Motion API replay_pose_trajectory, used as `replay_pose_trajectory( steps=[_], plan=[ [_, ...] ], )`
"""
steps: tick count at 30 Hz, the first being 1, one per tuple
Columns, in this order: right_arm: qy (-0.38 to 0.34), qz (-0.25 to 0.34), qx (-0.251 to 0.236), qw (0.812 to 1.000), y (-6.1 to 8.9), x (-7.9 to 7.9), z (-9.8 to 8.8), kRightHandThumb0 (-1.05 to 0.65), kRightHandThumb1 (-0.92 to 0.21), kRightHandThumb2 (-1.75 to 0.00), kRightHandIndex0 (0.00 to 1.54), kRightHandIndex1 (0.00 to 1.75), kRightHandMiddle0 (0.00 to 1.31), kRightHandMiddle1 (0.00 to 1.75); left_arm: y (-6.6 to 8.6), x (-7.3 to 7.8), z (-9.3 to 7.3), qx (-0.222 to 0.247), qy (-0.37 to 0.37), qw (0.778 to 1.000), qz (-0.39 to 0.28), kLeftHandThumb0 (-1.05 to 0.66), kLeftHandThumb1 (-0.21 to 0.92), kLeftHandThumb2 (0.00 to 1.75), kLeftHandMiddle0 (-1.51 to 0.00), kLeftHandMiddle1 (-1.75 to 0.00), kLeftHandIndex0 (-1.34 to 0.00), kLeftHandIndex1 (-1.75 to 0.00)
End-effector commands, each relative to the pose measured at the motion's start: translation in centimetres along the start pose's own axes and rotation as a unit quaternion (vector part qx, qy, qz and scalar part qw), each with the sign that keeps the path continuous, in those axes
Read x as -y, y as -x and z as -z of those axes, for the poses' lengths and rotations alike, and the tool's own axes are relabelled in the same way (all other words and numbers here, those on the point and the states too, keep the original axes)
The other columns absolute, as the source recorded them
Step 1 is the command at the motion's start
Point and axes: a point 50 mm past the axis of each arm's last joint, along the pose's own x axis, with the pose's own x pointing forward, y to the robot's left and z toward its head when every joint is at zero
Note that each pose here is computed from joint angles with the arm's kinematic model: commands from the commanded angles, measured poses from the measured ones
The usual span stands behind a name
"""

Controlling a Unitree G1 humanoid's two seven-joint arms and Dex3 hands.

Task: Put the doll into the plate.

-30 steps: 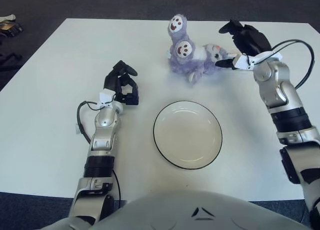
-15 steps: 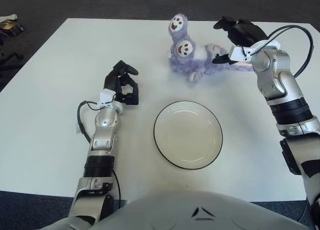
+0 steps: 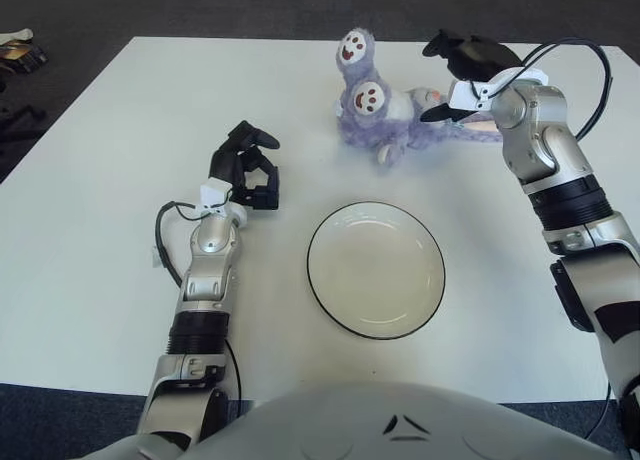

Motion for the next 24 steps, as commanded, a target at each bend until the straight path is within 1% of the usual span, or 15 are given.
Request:
replay_pose_trajectory(
  steps=[1, 4, 7, 14, 17, 24],
  plan=[
    [0.01, 0.001, 0.009, 1.0, -0.3, 0.7, -0.3, -1.04, -0.7, -0.37, 0.04, 1.46, 0.0, 0.67, 0.5, 0.1, 0.4, -0.004, 0.009, 1.0, 0.001, -0.02, 0.1, 1.47, -0.79, -1.75, -0.7, -1.45],
    [0.008, -0.01, 0.01, 1.0, -0.5, 0.5, -0.4, -1.03, -0.71, -0.37, 0.03, 1.47, 0.0, 0.64, 0.5, 0.1, 0.4, -0.004, 0.011, 1.0, 0.001, -0.02, 0.1, 1.47, -0.79, -1.75, -0.7, -1.45],
    [0.0, -0.024, 0.008, 1.0, -0.9, 0.2, -0.4, -1.0, -0.72, -0.38, 0.01, 1.43, 0.0, 0.63, 0.6, 0.1, 0.4, -0.004, 0.013, 1.0, 0.0, -0.02, 0.1, 1.47, -0.78, -1.75, -0.7, -1.45],
    [-0.007, -0.03, 0.013, 0.999, -1.6, -0.2, -0.4, -0.98, -0.7, -0.39, 0.03, 1.45, 0.0, 0.66, 0.7, 0.2, 0.3, 0.0, 0.016, 1.0, 0.002, -0.02, 0.11, 1.46, -0.77, -1.75, -0.7, -1.45],
    [-0.008, -0.03, 0.017, 0.999, -1.7, -0.3, -0.4, -0.98, -0.69, -0.4, 0.03, 1.42, 0.0, 0.65, 0.7, 0.2, 0.3, 0.001, 0.017, 1.0, 0.003, -0.02, 0.12, 1.46, -0.77, -1.75, -0.7, -1.45],
    [-0.012, -0.037, 0.019, 0.999, -2.6, -1.1, -0.3, -0.97, -0.67, -0.43, 0.03, 1.31, 0.0, 0.6, 0.8, 0.2, 0.2, 0.006, 0.026, 1.0, 0.004, -0.02, 0.11, 1.47, -0.78, -1.75, -0.69, -1.47]
  ],
)
